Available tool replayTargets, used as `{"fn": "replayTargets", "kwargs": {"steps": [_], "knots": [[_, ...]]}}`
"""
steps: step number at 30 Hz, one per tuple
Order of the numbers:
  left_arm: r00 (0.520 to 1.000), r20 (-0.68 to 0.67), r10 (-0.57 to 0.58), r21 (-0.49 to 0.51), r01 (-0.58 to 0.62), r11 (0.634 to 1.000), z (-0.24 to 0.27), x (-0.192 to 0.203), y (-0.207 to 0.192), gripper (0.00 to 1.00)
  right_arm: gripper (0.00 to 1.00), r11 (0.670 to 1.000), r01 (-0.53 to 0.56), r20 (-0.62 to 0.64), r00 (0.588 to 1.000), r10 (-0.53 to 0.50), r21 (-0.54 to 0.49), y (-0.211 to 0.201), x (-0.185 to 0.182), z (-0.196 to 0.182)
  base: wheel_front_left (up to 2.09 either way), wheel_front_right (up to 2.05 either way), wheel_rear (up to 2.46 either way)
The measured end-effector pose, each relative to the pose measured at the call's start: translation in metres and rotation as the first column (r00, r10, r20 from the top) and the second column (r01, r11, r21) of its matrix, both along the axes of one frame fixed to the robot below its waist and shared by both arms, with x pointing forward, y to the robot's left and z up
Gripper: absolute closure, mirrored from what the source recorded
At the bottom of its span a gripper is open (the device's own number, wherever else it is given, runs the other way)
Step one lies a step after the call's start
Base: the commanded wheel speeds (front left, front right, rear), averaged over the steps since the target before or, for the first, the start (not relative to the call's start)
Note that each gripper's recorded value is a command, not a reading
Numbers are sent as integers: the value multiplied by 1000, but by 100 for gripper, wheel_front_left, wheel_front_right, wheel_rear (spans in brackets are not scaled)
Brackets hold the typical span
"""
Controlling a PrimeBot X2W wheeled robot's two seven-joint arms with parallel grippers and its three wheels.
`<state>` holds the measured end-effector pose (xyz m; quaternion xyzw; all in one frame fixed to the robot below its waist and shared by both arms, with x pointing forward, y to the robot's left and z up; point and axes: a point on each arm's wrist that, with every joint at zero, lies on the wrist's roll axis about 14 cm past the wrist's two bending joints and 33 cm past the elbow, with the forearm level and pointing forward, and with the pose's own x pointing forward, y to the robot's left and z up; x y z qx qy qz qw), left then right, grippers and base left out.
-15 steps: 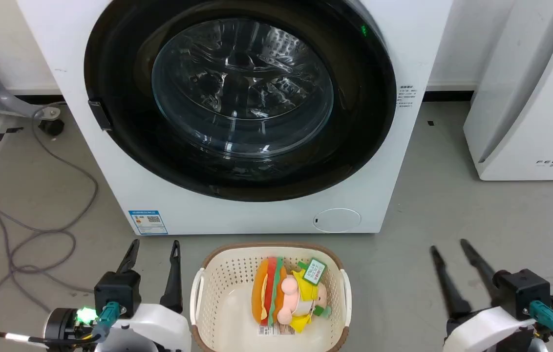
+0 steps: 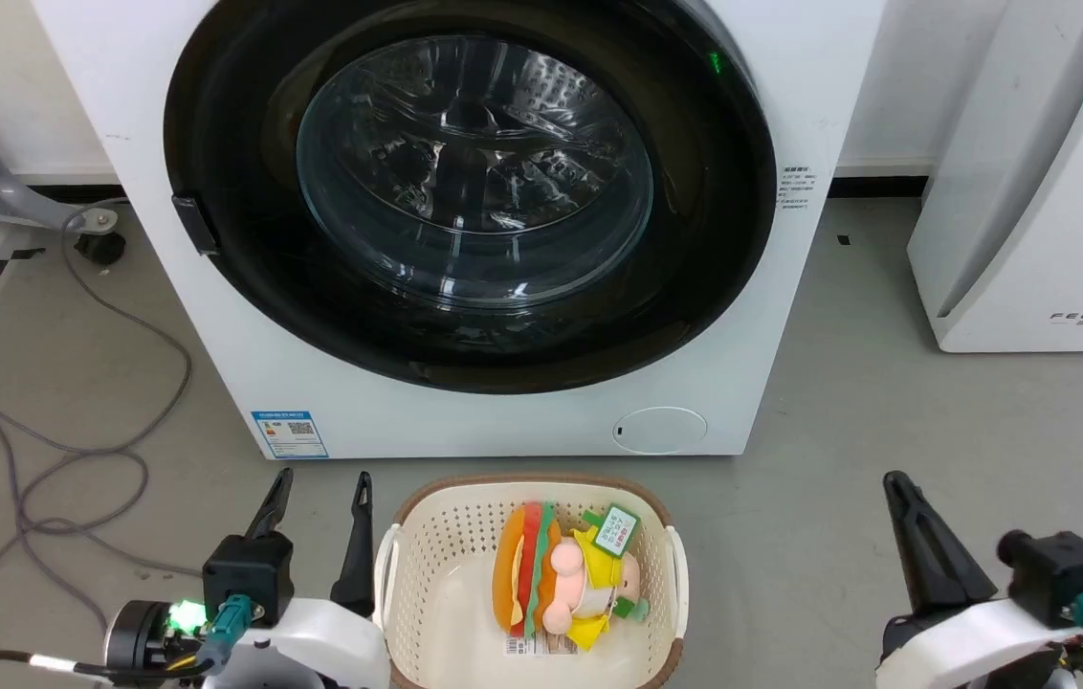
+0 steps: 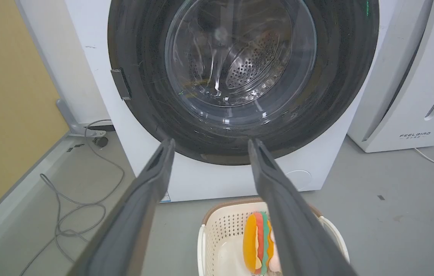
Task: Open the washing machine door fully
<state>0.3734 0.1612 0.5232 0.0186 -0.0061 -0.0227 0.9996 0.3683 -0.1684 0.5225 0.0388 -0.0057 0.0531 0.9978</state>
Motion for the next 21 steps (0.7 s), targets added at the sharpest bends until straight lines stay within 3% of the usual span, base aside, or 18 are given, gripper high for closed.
{"fn": "replayTargets", "kwargs": {"steps": [12,21], "knots": [[999,22,-23,-10,24,1000,3,3,-8,0,100,965,29,-9,1000,-27,262,-6,2,-4,0,0,0],[999,29,-39,-29,40,999,2,4,-13,0,100,871,46,-7,999,-49,489,-12,12,1,0,0,0]]}}
